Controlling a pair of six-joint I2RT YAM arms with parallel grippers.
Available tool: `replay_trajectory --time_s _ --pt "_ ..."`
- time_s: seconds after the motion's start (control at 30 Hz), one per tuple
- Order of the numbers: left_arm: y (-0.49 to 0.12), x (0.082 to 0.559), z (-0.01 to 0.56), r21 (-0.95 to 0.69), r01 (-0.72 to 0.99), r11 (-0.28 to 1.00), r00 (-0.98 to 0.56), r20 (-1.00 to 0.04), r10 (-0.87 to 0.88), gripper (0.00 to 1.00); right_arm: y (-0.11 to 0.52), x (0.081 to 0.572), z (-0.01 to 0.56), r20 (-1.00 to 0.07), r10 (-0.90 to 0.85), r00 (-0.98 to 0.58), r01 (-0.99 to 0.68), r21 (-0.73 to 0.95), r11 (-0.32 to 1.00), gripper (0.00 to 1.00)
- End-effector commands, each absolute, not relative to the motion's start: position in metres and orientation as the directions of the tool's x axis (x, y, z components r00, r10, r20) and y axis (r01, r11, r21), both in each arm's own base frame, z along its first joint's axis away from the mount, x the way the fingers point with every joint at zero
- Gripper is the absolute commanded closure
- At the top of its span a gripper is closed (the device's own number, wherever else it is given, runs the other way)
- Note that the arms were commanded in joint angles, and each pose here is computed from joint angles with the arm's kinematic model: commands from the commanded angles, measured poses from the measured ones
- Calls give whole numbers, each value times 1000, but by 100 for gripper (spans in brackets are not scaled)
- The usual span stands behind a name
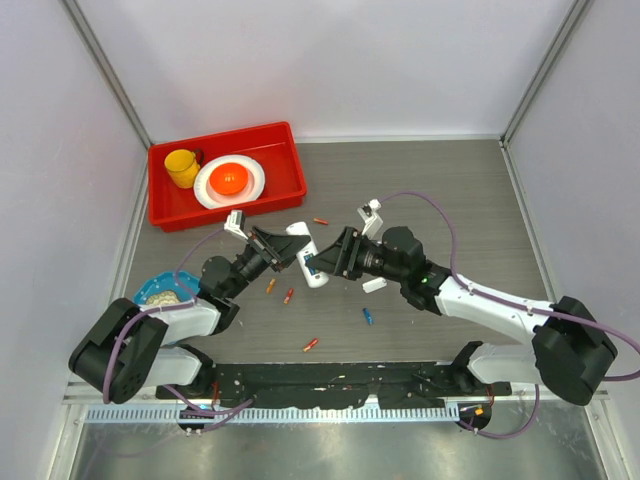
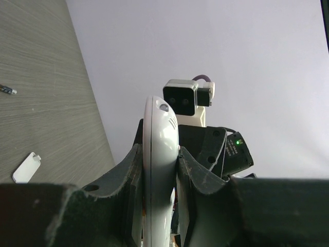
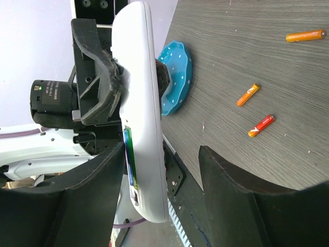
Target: Load the batteries into the remote control
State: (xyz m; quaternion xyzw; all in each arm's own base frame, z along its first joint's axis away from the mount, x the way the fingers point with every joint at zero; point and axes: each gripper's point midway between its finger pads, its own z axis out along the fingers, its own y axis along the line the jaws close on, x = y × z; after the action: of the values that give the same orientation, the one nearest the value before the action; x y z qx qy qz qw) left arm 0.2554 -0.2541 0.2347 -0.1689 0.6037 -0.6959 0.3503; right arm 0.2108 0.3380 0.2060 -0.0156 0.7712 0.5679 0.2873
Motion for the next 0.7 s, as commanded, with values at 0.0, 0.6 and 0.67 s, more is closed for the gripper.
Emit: replay_trajectory --time_s 0.0,0.6,0.67 --pt "-245 235 304 -836 521 -175 -650 -256 -715 100 331 216 237 -495 356 -793 -397 862 316 36" --pt "-245 234 307 -831 526 -180 -650 -257 -715 100 326 216 220 -492 330 -805 -385 858 340 47" --pt "-246 233 308 -829 528 -184 -652 -257 -714 100 326 216 217 -488 328 -809 -378 858 347 49"
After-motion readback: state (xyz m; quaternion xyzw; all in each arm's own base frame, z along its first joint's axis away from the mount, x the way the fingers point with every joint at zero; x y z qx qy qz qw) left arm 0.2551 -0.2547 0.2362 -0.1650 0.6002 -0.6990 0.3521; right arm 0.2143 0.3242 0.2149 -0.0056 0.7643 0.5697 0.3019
